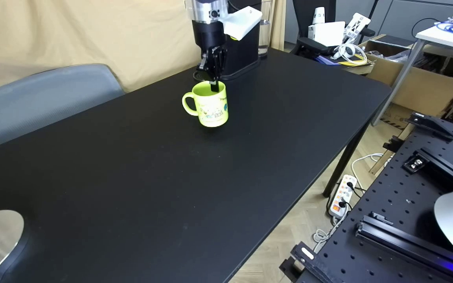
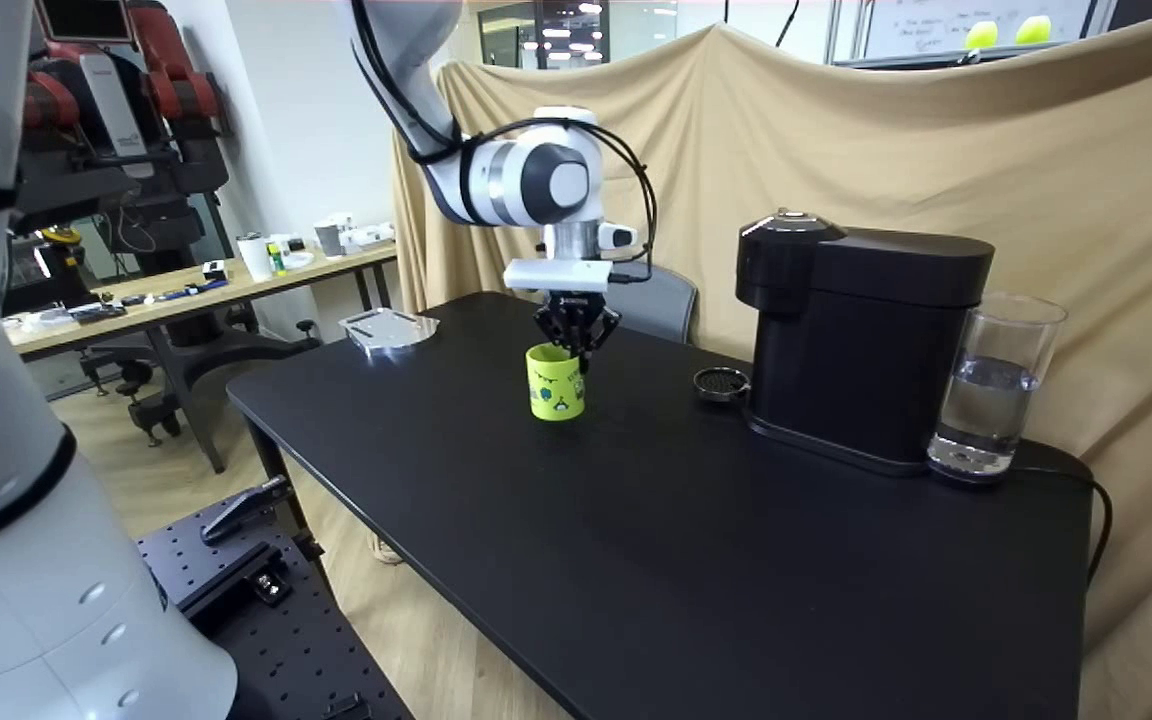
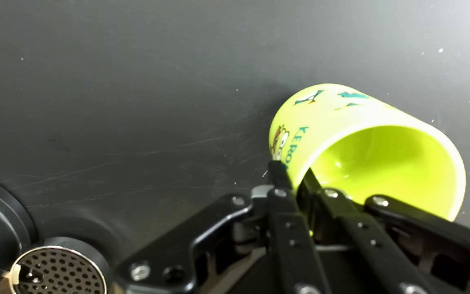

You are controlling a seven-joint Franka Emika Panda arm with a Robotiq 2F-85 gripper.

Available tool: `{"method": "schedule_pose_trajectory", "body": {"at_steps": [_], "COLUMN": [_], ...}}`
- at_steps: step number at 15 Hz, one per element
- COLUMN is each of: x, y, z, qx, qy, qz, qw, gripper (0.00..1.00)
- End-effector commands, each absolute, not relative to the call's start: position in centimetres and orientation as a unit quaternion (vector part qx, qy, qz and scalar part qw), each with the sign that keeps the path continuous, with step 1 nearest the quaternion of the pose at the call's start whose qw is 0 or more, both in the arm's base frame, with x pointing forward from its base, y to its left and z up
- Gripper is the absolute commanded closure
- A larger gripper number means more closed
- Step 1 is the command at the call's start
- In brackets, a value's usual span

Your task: Move the yellow mug forwards

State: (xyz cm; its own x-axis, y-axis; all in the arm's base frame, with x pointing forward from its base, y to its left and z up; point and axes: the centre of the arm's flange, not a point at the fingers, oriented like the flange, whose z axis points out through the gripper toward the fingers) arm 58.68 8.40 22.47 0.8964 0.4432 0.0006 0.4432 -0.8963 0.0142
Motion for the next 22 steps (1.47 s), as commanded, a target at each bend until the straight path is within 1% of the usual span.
{"method": "schedule_pose_trajectory", "body": {"at_steps": [1,5,10,15,21,22], "x": [53.3,49.2,45.5,44.2,44.0,44.1], "y": [8.3,6.6,3.6,1.3,0.4,0.3], "z": [24.5,23.7,22.1,20.4,19.6,19.5], "qx": [0.972,0.978,0.984,0.99,0.993,0.993], "qy": [0.232,0.207,0.171,0.136,0.112,0.111], "qz": [0.004,0.017,0.039,0.033,0.026,0.025], "qw": [0.023,0.018,0.019,0.003,-0.006,-0.004], "gripper": [0.98,0.98,0.98,0.98,0.98,0.74]}}
